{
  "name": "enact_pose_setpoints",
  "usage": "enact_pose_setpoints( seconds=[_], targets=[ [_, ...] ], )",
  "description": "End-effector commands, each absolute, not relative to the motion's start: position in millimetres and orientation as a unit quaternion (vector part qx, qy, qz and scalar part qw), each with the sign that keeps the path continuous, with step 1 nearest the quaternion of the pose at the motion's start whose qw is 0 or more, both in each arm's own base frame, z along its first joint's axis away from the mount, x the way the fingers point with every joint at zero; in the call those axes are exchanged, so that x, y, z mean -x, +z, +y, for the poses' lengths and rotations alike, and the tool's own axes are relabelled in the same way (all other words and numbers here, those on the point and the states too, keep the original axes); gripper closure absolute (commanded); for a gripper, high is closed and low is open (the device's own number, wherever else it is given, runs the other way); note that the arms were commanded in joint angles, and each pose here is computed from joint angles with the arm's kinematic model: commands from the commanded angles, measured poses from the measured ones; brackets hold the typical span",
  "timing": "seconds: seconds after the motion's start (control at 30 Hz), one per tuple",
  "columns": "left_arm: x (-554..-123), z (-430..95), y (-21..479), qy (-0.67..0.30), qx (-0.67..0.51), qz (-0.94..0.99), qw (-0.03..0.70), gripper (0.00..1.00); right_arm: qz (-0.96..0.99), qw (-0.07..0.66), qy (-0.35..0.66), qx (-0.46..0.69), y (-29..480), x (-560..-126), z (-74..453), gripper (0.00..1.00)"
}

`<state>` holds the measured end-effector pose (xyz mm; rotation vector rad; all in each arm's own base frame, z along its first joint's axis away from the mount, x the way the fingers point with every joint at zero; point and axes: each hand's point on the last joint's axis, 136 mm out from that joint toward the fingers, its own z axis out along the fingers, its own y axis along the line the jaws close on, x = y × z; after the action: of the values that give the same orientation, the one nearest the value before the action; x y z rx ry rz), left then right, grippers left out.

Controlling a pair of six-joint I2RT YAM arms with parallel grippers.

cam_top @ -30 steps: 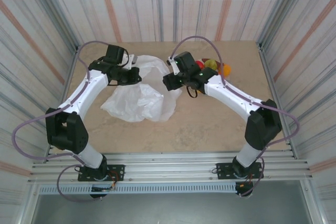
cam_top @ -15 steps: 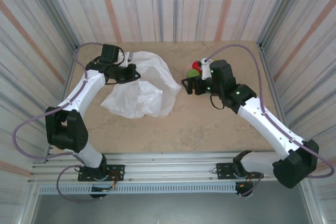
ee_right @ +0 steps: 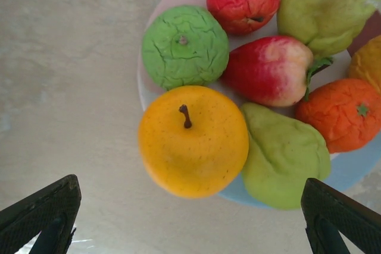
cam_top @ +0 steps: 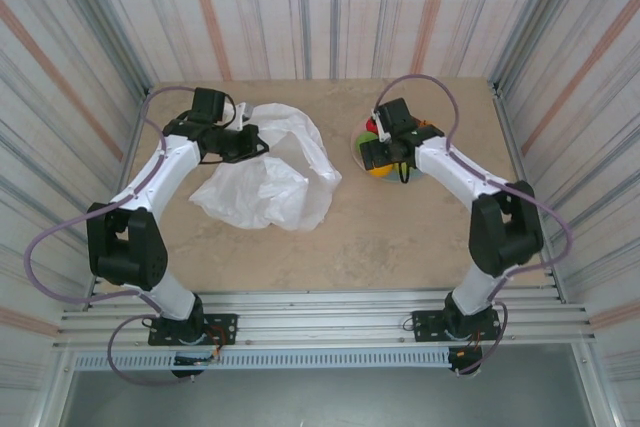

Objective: Place the fruits into the plastic bag

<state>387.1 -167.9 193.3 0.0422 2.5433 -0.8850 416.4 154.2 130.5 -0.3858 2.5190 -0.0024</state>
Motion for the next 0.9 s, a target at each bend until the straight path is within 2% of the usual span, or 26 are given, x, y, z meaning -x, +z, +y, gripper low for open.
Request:
enact_pose_setpoints(
  seconds=[0.0,0.4,0.7,0.87],
  targets=[
    [-384,-168,199,-0.329,-0.015,0.917,0.227,1.00,0.951,0.251,-0.029,0.177,117,-419,152,0.02],
    [-383,-168,200,-0.331,-0.017,0.916,0.227,1.00,0.955,0.208,-0.041,0.207,80,-438,165,0.02],
    [-383,-168,200,-0.333,-0.018,0.915,0.226,1.00,0.957,0.191,-0.042,0.216,64,-443,168,0.08],
    [-382,-168,200,-0.334,-0.018,0.915,0.226,1.00,0.956,0.189,-0.045,0.219,64,-443,168,0.15]
  ],
)
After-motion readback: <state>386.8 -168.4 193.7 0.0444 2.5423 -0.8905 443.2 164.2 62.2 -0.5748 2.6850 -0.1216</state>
